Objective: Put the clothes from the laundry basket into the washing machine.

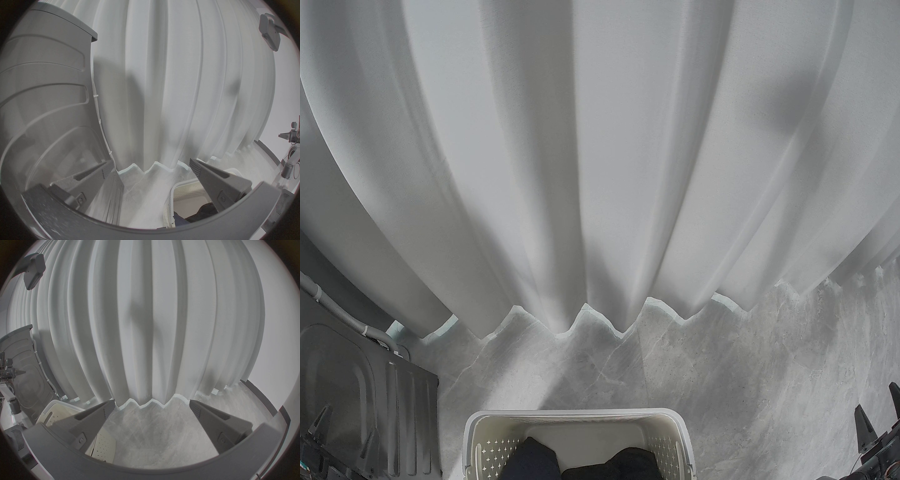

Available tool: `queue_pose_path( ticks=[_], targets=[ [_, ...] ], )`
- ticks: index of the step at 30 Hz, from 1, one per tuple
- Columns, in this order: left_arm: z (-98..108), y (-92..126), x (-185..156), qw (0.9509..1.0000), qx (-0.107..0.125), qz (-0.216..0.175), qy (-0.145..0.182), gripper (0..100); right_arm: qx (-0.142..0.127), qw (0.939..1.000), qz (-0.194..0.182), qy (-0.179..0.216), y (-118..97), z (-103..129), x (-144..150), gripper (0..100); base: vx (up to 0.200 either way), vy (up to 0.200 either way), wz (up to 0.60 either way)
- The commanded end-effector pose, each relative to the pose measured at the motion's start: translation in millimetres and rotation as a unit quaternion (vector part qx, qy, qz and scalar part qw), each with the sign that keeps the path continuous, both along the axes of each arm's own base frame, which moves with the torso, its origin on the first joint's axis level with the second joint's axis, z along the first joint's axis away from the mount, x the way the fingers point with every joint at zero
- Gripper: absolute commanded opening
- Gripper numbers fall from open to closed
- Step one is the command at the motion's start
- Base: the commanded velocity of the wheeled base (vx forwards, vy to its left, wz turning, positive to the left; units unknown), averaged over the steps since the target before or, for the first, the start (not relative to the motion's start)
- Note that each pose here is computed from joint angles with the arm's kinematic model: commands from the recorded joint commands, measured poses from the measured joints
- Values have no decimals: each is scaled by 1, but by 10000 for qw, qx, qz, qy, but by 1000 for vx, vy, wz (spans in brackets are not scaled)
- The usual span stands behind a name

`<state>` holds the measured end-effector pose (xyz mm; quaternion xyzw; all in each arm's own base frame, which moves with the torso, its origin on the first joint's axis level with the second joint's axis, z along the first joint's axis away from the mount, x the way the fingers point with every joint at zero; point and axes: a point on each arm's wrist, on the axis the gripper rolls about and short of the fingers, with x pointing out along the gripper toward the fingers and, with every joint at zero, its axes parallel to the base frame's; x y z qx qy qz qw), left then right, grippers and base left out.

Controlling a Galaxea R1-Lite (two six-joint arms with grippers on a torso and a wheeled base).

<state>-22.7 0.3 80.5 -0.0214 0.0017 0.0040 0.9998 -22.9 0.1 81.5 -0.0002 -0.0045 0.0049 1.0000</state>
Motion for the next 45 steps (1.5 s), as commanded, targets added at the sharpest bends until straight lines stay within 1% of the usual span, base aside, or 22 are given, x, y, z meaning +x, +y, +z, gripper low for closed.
queue_pose_path(
  ticks=[1, 29, 38, 45],
  targets=[
    [-4, 0, 0, 10000, -1, 7, 5, 100, -6, 10000, 28, 6, 0, -5, 0, 100, 0, 0, 0],
    [-4, 0, 0, 10000, 7, -1, 5, 100, -6, 10000, 20, 6, 0, -5, 0, 100, 0, 0, 0],
    [-4, 0, 0, 10000, 37, 7, 5, 100, -6, 10000, 28, 6, 0, -5, 0, 100, -200, 0, 0],
    [-4, 0, 0, 10000, 7, 7, 5, 100, -6, 10000, 28, 6, 0, -5, 0, 100, -200, 0, 0]
  ],
)
